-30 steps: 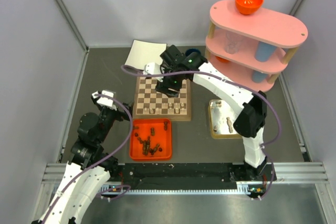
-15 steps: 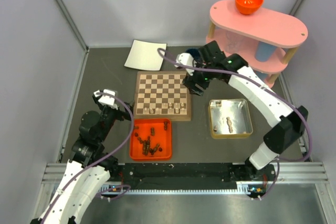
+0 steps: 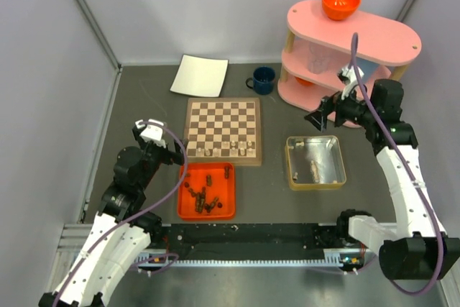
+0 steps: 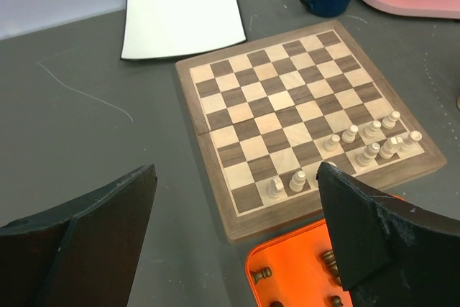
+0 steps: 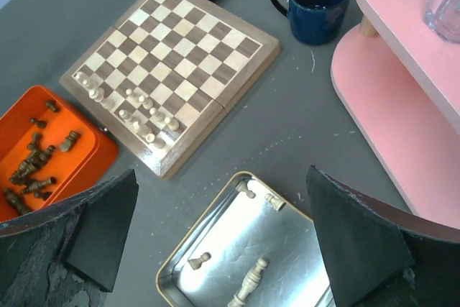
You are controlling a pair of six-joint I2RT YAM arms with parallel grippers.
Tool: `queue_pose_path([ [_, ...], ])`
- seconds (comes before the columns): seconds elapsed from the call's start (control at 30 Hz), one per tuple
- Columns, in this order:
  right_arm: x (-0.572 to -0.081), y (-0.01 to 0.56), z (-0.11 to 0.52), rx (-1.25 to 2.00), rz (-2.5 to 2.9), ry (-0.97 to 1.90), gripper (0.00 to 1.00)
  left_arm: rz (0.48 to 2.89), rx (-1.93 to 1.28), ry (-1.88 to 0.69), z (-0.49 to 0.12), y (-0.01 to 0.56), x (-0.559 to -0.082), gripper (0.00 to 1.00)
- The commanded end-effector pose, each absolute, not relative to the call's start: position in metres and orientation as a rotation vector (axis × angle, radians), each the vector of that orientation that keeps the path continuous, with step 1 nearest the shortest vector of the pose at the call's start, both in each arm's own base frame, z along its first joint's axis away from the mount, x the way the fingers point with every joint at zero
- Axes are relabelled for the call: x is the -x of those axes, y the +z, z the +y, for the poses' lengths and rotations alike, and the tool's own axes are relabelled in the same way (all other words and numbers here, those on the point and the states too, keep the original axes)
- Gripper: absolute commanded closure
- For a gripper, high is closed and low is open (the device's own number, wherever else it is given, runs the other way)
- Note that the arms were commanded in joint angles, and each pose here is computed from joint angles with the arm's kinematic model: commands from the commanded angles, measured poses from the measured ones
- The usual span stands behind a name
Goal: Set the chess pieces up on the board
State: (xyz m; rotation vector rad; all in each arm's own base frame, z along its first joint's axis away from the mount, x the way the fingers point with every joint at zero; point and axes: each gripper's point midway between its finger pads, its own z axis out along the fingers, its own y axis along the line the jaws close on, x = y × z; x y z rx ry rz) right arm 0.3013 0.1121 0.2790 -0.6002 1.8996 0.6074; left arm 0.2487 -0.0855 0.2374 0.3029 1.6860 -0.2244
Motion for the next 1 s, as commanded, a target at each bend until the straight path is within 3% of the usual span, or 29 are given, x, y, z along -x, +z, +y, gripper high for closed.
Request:
queue_pose_path([
  [0.0,-0.292,0.291,0.110,0.553,1.809,0.684,0.01,1.667,-0.294,-0.242,-0.089,0.245,-0.254,0.01],
  [0.23,-0.279,0.217,0.075,0.575,2.065,0.463,0.03,1.663,-0.319,-0.273,-0.094,0.245,-0.252,0.01],
  [0.43,-0.270,0.150,0.055,0.596,2.309,0.394,0.27,1.670,-0.334,-0.286,-0.098,0.242,-0.252,0.01],
  [0.6,-0.269,0.118,0.062,0.686,2.396,0.376,0.35,1.669,-0.342,-0.295,-0.099,0.243,-0.252,0.01],
  [0.97,-0.266,0.118,0.082,0.763,2.322,0.450,0.31,1.674,-0.361,-0.315,-0.104,0.242,-0.252,0.01],
])
